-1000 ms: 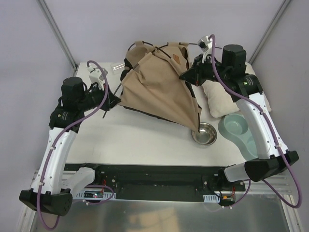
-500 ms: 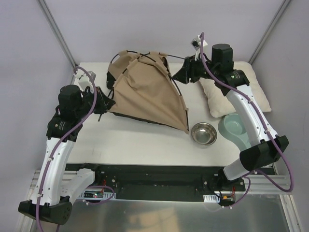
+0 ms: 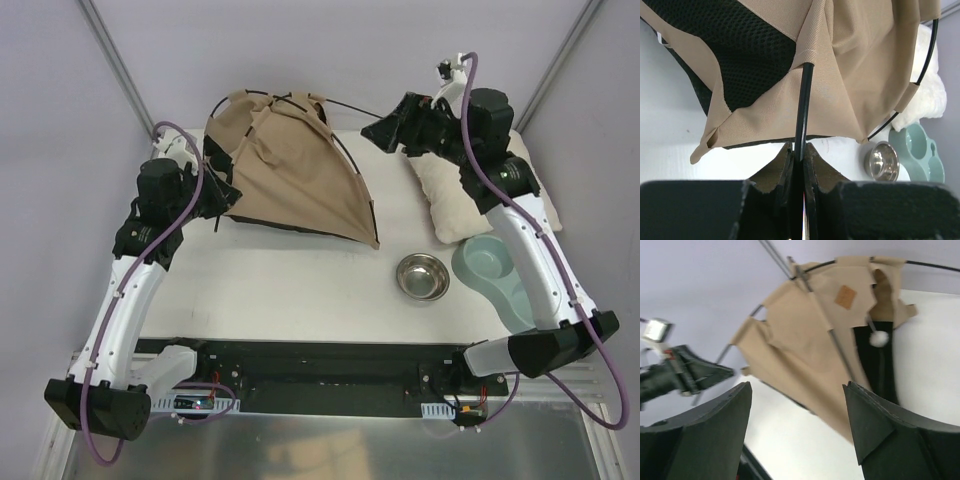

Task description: Set up the pet tent

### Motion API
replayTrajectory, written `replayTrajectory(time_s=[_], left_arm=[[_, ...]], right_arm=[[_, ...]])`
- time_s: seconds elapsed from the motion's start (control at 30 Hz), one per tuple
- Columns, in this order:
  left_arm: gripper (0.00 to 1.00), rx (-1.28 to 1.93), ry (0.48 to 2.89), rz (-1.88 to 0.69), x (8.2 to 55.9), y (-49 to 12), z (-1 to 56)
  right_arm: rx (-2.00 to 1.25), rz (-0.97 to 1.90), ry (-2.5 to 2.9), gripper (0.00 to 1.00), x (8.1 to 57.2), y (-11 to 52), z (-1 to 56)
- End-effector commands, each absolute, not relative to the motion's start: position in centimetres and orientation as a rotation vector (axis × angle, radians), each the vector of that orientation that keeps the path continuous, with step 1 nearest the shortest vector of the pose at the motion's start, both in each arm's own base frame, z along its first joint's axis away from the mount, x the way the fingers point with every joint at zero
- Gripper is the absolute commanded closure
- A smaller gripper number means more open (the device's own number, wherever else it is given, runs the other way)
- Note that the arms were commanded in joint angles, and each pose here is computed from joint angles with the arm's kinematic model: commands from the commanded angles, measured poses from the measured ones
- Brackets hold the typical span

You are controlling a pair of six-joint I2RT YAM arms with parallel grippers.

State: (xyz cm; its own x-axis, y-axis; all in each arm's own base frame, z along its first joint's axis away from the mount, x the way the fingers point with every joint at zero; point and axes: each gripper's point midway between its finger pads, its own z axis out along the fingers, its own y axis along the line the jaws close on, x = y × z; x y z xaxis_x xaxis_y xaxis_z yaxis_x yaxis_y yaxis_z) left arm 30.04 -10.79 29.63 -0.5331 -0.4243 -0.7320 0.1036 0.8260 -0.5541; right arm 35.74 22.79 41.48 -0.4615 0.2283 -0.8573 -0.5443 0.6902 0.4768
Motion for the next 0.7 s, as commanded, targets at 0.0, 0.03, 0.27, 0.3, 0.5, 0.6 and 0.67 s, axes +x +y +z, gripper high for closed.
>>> replayTrajectory(time_s=[0.0,0.03,0.27,0.3,0.5,0.6,0.67], left_arm=[[1.0,-0.27,1.908,-0.761,32.7,-11.6,32.6],[1.0,-0.264,1.909,-0.777,33.0,-11.9,32.6],[1.0,-0.185,1.926,-0.797,33.5,-12.9,32.2],[1.0,-0.172,1.929,-0.793,33.6,-13.0,32.0],[1.0,-0.08,1.947,-0.811,32.8,-13.6,31.3],[1.0,-0.036,1.962,-0.835,32.4,-14.2,30.8],[1.0,-0.025,1.971,-0.838,32.4,-14.3,30.4]], right_arm=[[-0.122,1.224,1.765,0.21,32.4,26.8,44.9],[-0.106,1.281,1.767,0.21,31.7,28.2,44.8],[0.108,1.547,1.783,0.27,29.9,37.9,42.2],[0.134,1.55,1.788,0.28,30.3,39.0,41.6],[0.17,1.563,1.796,0.37,32.2,44.5,40.1],[0.193,1.535,1.799,0.44,32.9,46.1,39.4],[0.187,1.525,1.802,0.48,33.0,47.1,38.9]])
